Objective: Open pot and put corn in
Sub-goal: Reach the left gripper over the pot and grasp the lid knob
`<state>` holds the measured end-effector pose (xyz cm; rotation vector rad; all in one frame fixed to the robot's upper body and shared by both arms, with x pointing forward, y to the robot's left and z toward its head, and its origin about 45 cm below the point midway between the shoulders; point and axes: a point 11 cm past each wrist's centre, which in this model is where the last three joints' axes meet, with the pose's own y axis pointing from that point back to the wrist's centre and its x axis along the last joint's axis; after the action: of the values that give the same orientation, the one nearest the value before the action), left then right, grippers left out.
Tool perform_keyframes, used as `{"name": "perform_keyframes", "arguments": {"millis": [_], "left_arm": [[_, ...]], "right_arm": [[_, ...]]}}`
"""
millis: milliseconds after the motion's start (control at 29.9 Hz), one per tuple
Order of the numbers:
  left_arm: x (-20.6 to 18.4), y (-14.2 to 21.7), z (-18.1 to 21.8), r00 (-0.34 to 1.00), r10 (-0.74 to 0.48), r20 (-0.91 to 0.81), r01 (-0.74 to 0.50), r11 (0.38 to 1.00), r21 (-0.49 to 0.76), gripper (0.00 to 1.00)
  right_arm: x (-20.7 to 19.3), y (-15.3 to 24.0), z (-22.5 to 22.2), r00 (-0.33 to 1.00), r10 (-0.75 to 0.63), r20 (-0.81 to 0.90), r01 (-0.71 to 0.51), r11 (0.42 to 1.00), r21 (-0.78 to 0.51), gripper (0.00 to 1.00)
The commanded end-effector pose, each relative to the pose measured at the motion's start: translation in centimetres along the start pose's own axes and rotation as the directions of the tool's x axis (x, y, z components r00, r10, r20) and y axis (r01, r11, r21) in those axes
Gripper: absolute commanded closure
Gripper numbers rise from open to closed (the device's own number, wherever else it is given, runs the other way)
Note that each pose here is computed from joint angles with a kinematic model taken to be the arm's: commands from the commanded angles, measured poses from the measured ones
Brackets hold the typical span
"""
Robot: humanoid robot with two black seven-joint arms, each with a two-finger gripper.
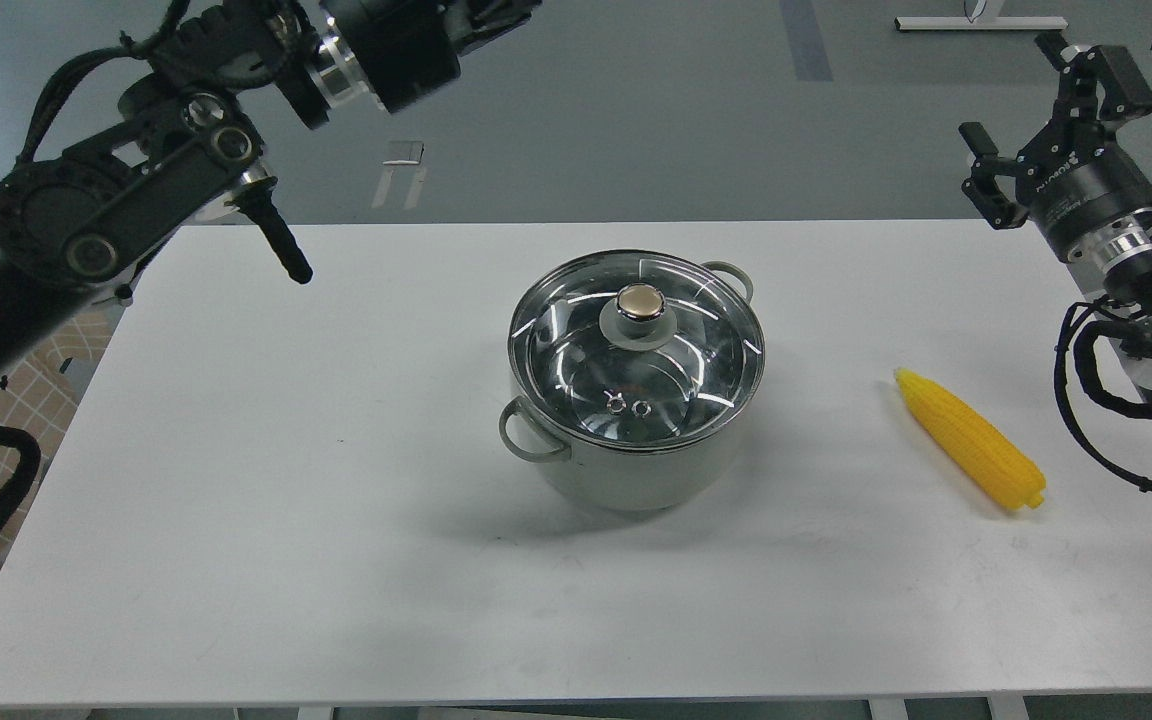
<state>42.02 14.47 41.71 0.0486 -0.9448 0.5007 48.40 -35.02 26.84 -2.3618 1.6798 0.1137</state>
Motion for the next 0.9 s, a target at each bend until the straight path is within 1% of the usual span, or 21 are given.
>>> {"name": "perform_keyframes", "arguments": {"millis": [0, 33, 67, 134, 267, 334, 401, 535, 635, 802, 869], "left_arm": [[-3.1, -0.6, 0.8, 0.951, -0.128, 0.282, 0.128, 0.992, 0.018, 0.02], [-4.2, -0.8, 0.4, 0.910, -0.169, 0.379, 0.164, 0.985, 0.045, 0.02], [-4.8, -1.0, 0.3, 0.886, -0.190, 0.423, 0.184, 0.981, 0.055, 0.02], [-7.9, -1.8, -0.6, 0.796, -0.270, 0.541, 0.259, 0.961, 0.097, 0.02], [-11.1, -1.4, -2.6, 0.710, -0.362, 0.604, 0.326, 0.929, 0.173, 0.02], [-12.8, -1.6, -3.7, 0.737, -0.357, 0.574, 0.319, 0.932, 0.170, 0.02], [-13.4, -1.8, -4.1, 0.748, -0.355, 0.561, 0.315, 0.934, 0.170, 0.02], [-14.3, -0.9, -6.4, 0.757, -0.395, 0.520, 0.320, 0.919, 0.231, 0.02], [-14.6, -0.6, -6.7, 0.756, -0.405, 0.513, 0.326, 0.914, 0.240, 0.02], [-16.9, 0.8, -7.6, 0.770, -0.434, 0.468, 0.351, 0.901, 0.256, 0.02], [-17.1, 1.2, -7.8, 0.773, -0.434, 0.462, 0.349, 0.900, 0.261, 0.02]], "right_arm": [[-0.2, -0.1, 0.2, 1.000, -0.004, -0.001, 0.004, 1.000, -0.004, 0.00], [-0.2, -0.1, 0.2, 1.000, -0.005, 0.000, 0.005, 1.000, -0.004, 0.00], [-0.2, -0.1, 0.2, 1.000, -0.005, 0.000, 0.005, 1.000, -0.004, 0.00], [-0.3, -0.1, 0.2, 1.000, -0.006, 0.001, 0.006, 1.000, -0.004, 0.00], [-0.3, -0.1, 0.3, 1.000, -0.007, 0.002, 0.007, 1.000, -0.005, 0.00], [-0.2, 0.2, 0.6, 1.000, -0.003, 0.004, 0.003, 1.000, -0.011, 0.00], [-0.2, 0.3, 0.8, 1.000, -0.004, 0.007, 0.004, 1.000, -0.015, 0.00], [-0.2, 0.5, 1.2, 1.000, -0.002, 0.010, 0.002, 1.000, -0.021, 0.00], [-0.2, 0.5, 1.2, 1.000, -0.001, 0.011, 0.002, 1.000, -0.022, 0.00], [-0.4, 0.5, 1.7, 1.000, -0.004, 0.018, 0.004, 1.000, -0.027, 0.00], [-0.4, 0.7, 1.9, 1.000, -0.003, 0.020, 0.003, 1.000, -0.031, 0.00]]}}
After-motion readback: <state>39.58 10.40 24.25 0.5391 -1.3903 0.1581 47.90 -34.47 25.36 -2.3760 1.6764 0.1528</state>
